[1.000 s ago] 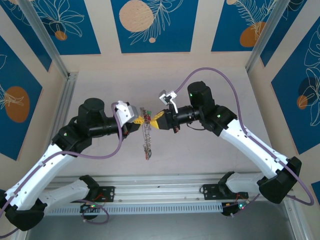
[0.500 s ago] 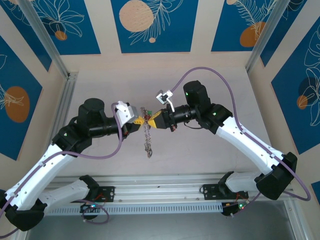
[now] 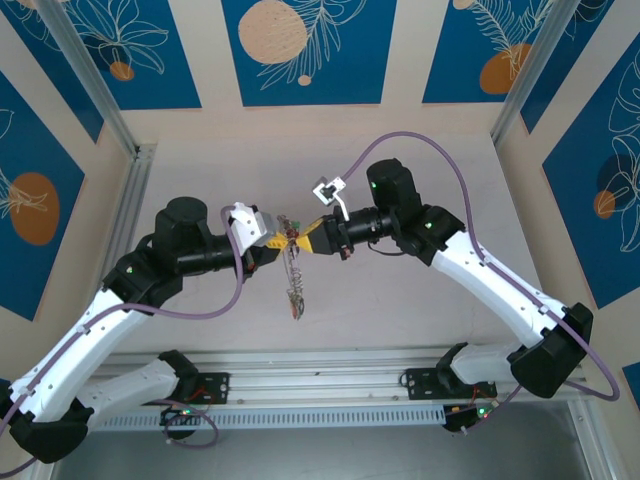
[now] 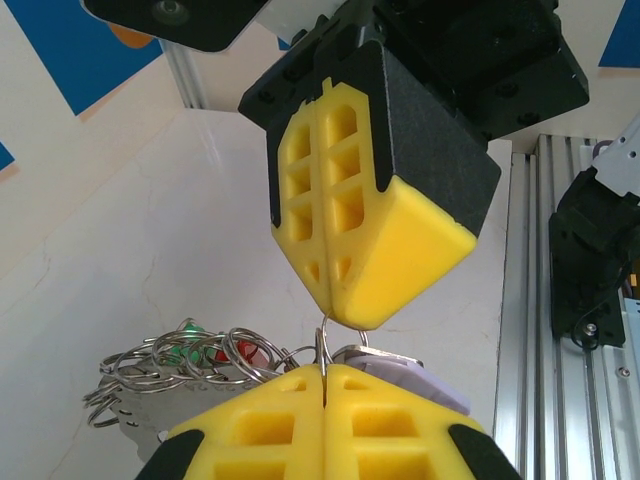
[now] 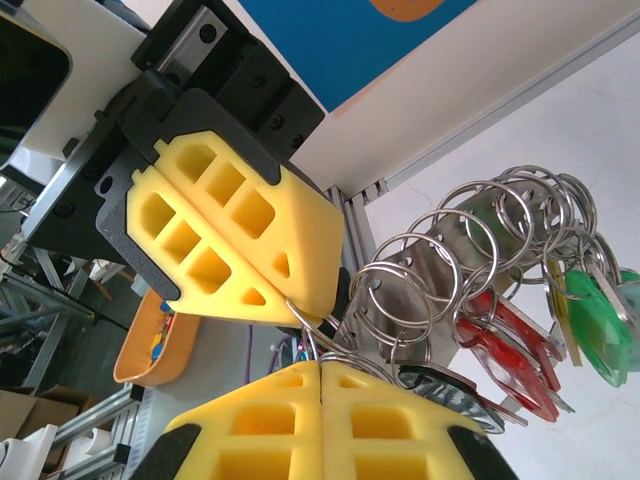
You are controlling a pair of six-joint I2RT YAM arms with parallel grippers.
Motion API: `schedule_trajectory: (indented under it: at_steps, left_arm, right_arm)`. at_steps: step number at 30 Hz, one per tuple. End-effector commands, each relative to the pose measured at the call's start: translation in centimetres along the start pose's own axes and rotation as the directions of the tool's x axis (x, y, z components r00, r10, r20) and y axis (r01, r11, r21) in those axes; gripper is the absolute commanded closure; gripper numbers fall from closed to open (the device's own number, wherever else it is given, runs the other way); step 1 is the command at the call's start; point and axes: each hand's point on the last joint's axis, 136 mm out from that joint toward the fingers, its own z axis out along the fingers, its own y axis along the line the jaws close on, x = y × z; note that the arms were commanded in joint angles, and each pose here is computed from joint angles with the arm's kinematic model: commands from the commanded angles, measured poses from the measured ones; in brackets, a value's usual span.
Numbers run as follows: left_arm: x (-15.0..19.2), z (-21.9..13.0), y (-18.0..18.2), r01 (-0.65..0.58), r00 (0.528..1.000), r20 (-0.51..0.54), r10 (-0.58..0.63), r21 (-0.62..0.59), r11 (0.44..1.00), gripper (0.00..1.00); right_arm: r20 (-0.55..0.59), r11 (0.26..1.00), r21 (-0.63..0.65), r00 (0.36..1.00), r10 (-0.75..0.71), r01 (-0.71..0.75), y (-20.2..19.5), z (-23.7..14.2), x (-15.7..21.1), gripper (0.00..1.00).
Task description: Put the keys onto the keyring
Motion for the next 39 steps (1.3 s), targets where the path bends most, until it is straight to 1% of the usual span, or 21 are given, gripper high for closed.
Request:
schedule_trajectory:
  at_steps: [1, 15, 18, 26, 32, 39]
  left_arm:
    - [-2.0, -1.0, -0.6, -0.07, 0.994, 0.081, 0.068, 0.02, 0.997, 1.0]
    - [-1.9, -1.1, -0.8, -0.073, 0.994, 0.079, 0.071, 0.022, 0.997, 1.0]
    - [-1.9, -1.1, -0.8, -0.074, 0.994, 0.08, 0.072, 0.02, 0.997, 1.0]
    - [-1.9, -1.0, -0.3, -0.073, 0.994, 0.079, 0.074, -0.005, 0.997, 1.0]
    - [-1.6, -0.9, 0.1, -0.069, 0.995, 0.066, 0.07, -0.023, 0.997, 1.0]
    - [-1.5, -0.9, 1.0, -0.062, 0.996, 0.057, 0.066, -0.075, 0.995, 1.0]
  right_arm:
    - [0.007, 1.0, 0.023, 1.0, 0.021, -0.022, -0.4, -0.2, -0.9, 1.0]
    - [-0.016, 0.995, 0.083, 0.999, 0.048, -0.047, -1.3, -0.2, -0.7, 1.0]
    - [-0.024, 0.996, 0.079, 0.999, 0.046, -0.044, -1.2, 0.0, -0.7, 1.0]
    - [-0.062, 0.992, 0.122, 0.998, 0.028, -0.021, -1.0, 0.4, 0.0, 1.0]
    - [-0.065, 0.99, 0.143, 0.998, 0.003, 0.006, -0.8, 0.4, 0.1, 1.0]
    - [-0.061, 0.979, 0.195, 0.997, -0.047, 0.059, -0.6, -1.1, 0.5, 1.0]
